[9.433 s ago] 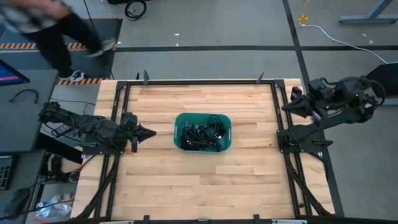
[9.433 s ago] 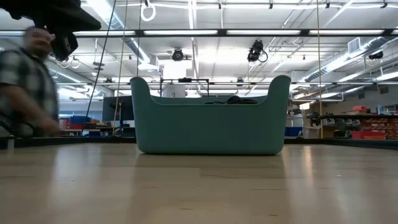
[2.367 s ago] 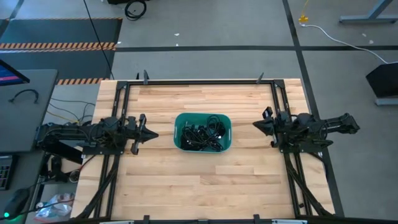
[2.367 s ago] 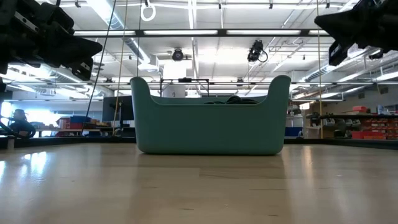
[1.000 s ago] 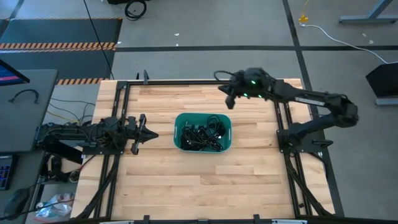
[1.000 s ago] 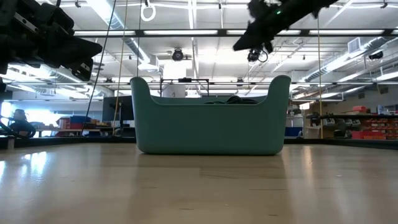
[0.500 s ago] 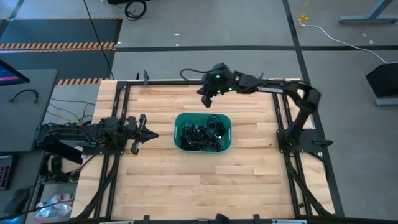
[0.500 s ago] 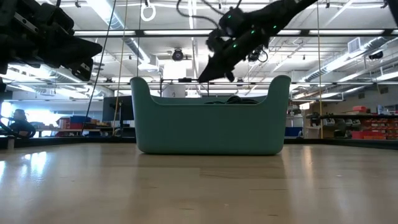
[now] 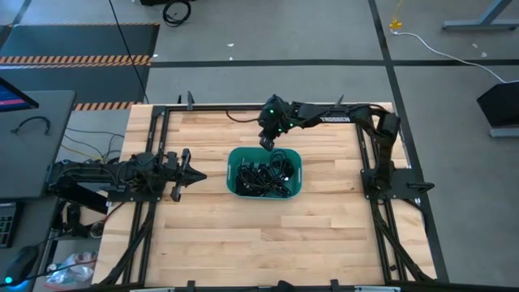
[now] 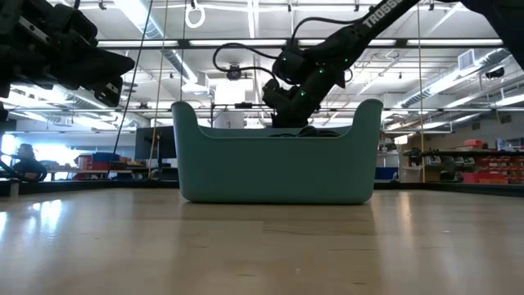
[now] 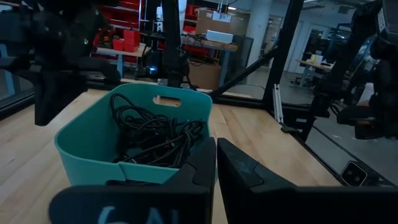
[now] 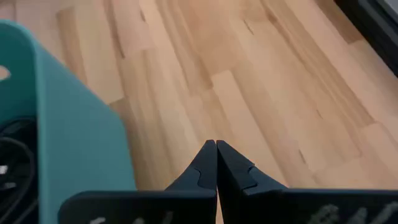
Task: Pick and place USB-C Cables
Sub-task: Adjust the green bin
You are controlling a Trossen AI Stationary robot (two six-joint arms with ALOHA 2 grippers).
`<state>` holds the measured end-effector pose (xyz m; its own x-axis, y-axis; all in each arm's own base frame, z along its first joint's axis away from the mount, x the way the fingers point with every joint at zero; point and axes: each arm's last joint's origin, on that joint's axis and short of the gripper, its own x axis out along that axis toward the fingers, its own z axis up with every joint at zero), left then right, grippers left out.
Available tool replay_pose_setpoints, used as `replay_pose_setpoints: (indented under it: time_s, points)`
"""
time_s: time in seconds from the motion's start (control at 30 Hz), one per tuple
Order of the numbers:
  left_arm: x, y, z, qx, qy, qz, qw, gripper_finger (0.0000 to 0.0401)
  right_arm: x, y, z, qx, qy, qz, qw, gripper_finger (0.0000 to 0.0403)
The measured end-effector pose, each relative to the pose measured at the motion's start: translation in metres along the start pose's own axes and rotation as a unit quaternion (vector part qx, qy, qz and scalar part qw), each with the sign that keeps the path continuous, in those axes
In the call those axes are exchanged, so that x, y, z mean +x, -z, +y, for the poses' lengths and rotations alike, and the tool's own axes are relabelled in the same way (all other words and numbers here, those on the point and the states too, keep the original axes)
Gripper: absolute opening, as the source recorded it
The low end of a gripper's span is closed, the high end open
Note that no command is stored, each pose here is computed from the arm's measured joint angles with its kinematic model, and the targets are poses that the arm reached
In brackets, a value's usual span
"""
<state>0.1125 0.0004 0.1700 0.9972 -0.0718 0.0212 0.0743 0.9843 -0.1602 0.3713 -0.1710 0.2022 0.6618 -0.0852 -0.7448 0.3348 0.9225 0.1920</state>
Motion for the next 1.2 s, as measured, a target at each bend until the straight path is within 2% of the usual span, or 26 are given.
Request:
replay_pose_setpoints:
  time_s: [0.8,1.07,1.2]
  points:
    - [0.0,0.002,0.0,-0.002,-0.002,0.008,1.0,0.0021,0.011,0.006,0.049,-0.034,-0.038,0.013,0.999,0.0]
    - [0.0,0.002,0.0,-0.002,-0.001,0.008,1.0,0.0021,0.011,0.007,0.053,-0.04,-0.044,0.014,0.998,0.0]
    - [0.0,0.002,0.0,-0.002,-0.001,0.008,1.0,0.002,0.011,0.004,0.056,-0.053,-0.07,0.002,0.996,0.0]
